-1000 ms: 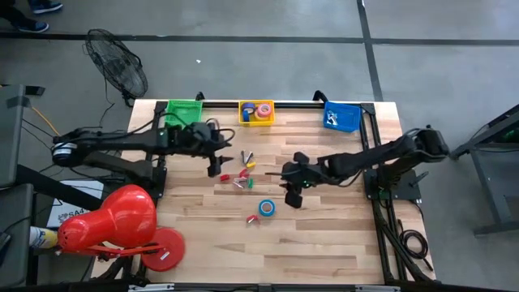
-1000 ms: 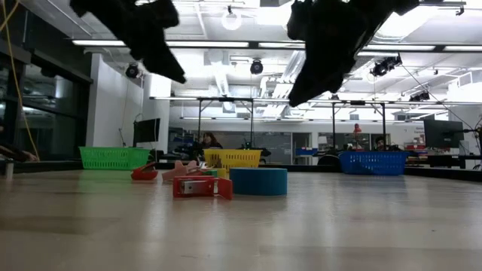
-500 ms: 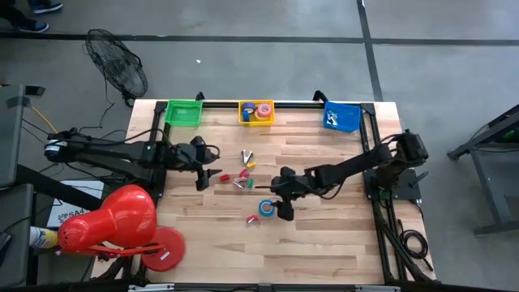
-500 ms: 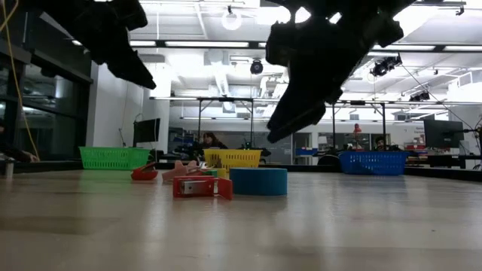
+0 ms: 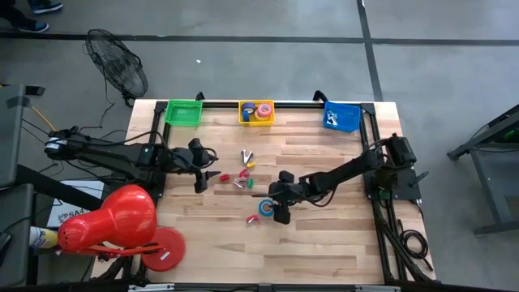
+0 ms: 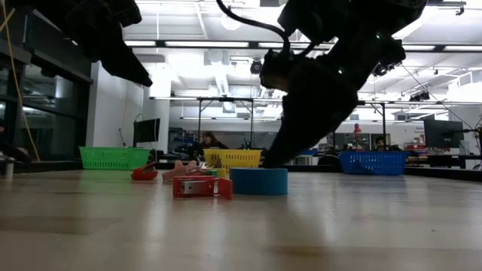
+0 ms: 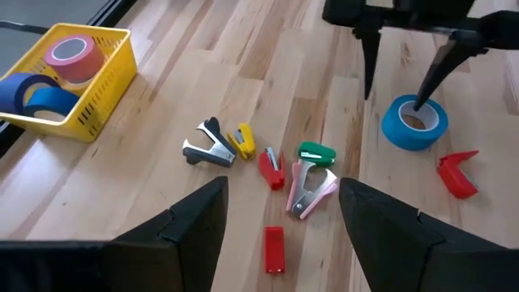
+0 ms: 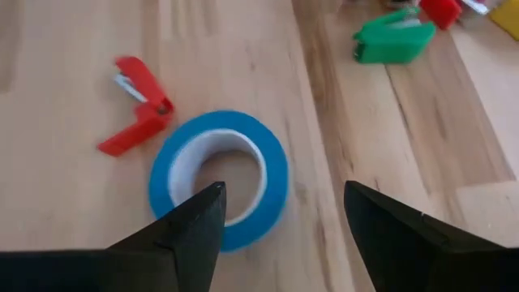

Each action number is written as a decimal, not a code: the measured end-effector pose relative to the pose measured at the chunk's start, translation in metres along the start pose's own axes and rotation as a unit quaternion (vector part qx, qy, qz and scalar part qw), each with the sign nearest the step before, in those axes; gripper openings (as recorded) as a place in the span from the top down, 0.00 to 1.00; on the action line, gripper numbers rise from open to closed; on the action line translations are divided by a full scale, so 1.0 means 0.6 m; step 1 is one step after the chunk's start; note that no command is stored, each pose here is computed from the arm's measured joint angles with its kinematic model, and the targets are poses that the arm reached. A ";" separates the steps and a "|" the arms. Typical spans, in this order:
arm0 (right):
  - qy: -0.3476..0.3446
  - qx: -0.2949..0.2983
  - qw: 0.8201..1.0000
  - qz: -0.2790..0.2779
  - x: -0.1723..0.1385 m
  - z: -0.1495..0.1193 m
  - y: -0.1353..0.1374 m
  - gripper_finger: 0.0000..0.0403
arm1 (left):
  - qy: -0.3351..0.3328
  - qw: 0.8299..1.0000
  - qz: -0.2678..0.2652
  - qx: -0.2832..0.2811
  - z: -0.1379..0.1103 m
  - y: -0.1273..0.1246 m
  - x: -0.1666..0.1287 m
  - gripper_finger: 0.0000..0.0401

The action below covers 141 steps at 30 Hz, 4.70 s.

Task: Pick and place Stapler, Stapler remover, tape
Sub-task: Put the blue tape into the yellow bin

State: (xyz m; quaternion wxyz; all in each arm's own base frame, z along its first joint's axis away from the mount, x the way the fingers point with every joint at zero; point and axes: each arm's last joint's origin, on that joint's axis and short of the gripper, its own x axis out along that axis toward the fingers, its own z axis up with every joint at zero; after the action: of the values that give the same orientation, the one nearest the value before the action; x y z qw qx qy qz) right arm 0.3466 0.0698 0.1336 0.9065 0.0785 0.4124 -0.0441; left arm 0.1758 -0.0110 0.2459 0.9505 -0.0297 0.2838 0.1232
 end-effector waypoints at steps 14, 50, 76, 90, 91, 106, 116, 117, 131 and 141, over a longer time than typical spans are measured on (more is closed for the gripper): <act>0.003 -0.014 1.000 0.004 0.010 -0.004 0.002 0.51 | 0.001 1.000 0.000 0.000 0.000 0.000 0.000 0.42; 0.029 0.008 1.000 -0.003 0.008 -0.012 -0.002 0.95 | -0.001 1.000 0.012 0.004 0.000 0.001 0.000 0.42; -0.083 -0.017 0.983 -0.161 -0.070 0.068 -0.105 0.96 | -0.009 0.999 0.031 0.002 0.002 0.003 0.000 0.42; -0.144 -0.132 0.933 -0.304 -0.111 0.125 -0.279 0.96 | -0.020 0.996 0.068 -0.051 0.002 0.007 0.000 0.42; -0.148 -0.132 0.931 -0.305 -0.114 0.127 -0.294 0.96 | -0.021 0.996 0.071 -0.055 0.002 0.007 0.000 0.42; -0.263 0.009 0.947 -0.186 -0.144 0.170 -0.431 0.95 | -0.044 0.984 0.130 -0.112 0.004 0.013 -0.002 0.42; -0.119 0.042 0.970 -0.207 -0.096 0.238 -0.472 0.95 | -0.048 0.981 0.136 -0.129 0.004 0.014 -0.002 0.42; -0.109 0.038 0.971 -0.208 -0.095 0.243 -0.475 0.95 | -0.049 0.981 0.136 -0.130 0.004 0.014 -0.002 0.42; 0.079 0.033 0.976 -0.202 -0.018 0.281 -0.509 0.95 | -0.050 0.979 0.141 -0.141 0.003 0.014 -0.002 0.42; 0.099 0.010 0.975 -0.199 -0.006 0.301 -0.510 0.95 | -0.049 0.979 0.142 -0.140 0.003 0.014 -0.002 0.42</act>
State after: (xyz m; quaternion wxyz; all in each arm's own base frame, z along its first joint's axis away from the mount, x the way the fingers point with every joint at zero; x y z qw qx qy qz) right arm 0.4340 -0.2635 0.2208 0.8333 0.0076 0.5074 -0.2196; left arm 0.1736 -0.0027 0.2481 0.9225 -0.1160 0.2186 0.2963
